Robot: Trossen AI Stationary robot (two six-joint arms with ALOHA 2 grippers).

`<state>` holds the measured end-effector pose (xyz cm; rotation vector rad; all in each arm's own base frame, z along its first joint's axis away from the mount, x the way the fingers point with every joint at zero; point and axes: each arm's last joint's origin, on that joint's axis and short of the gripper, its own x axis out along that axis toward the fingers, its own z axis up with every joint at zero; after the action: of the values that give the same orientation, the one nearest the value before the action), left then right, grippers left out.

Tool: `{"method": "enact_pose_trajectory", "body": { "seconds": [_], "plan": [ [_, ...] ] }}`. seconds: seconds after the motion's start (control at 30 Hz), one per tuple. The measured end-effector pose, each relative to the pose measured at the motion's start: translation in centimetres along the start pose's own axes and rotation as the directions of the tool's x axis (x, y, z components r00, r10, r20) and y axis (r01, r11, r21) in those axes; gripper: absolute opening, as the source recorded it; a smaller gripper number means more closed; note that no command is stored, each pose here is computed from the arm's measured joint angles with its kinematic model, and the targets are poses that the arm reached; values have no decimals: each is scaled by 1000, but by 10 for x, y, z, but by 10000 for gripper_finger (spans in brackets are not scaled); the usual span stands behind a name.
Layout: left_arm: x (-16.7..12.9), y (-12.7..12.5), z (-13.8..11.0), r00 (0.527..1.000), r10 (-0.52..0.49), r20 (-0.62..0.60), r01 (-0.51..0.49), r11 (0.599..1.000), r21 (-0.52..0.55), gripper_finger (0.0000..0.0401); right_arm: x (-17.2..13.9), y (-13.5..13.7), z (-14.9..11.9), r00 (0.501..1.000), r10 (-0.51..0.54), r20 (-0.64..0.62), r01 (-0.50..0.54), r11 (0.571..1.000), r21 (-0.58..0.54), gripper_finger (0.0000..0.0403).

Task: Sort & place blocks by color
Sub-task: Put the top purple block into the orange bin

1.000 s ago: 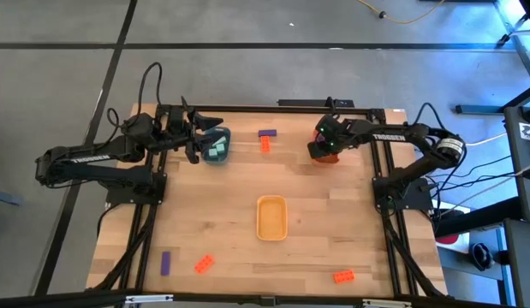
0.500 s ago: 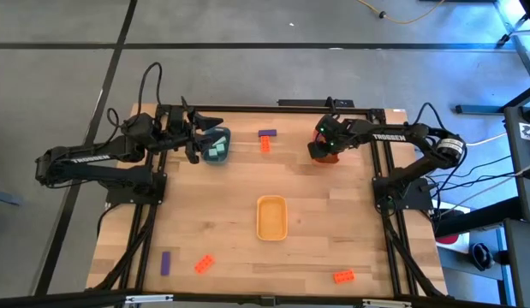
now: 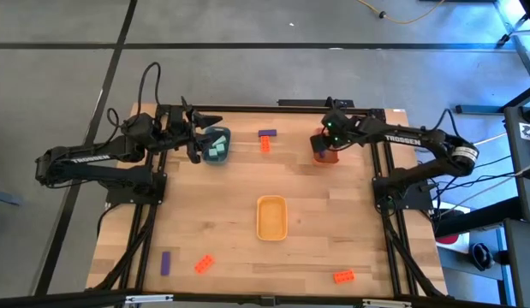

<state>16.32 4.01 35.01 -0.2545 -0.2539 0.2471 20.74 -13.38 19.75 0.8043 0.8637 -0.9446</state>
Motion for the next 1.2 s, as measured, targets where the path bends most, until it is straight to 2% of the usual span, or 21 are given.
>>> {"method": "enact_pose_trajectory", "body": {
  "seconds": [0.13, 0.23, 0.33, 0.43, 0.53, 0.6, 0.77, 0.87, 1.03, 1.2],
  "plan": [
    [0, 1, -2, 1000, 2, -24, -2, 1000, 1, 262, -8, 2, 4, 997, 38, 67, -37, 999, -17, 181],
    [0, 2, -11, 993, -6, -117, 9, 1000, 30, 262, -19, 13, 12, 972, 150, 180, -131, 985, -111, 181],
    [1, 4, -20, 983, 9, -183, 2, 998, 56, 262, -32, 30, 18, 905, 307, 293, -239, 940, -245, 181],
    [4, 9, -28, 979, 31, -200, -20, 998, 57, 262, -44, 44, 23, 819, 428, 382, -320, 893, -315, 181],
    [4, 19, -38, 976, 72, -203, -66, 997, 38, 262, -52, 53, 25, 750, 501, 431, -372, 860, -350, 181],
    [5, 28, -49, 976, 91, -195, -90, 996, 13, 262, -54, 56, 25, 730, 521, 443, -387, 849, -361, 181],
    [2, 45, -67, 988, 97, -116, -109, 989, -98, 262, -55, 59, 23, 723, 535, 438, -399, 840, -367, 181],
    [0, 51, -70, 990, 114, -88, -125, 984, -125, 262, -56, 61, 21, 723, 539, 432, -403, 837, -371, 181],
    [1, 55, -58, 988, 154, -23, -156, 982, -107, 262, -55, 64, 15, 735, 546, 402, -419, 832, -364, 181],
    [4, 60, -39, 983, 179, 37, -180, 984, 13, 262, -54, 69, 4, 765, 544, 343, -417, 826, -380, 181]
  ]
}}
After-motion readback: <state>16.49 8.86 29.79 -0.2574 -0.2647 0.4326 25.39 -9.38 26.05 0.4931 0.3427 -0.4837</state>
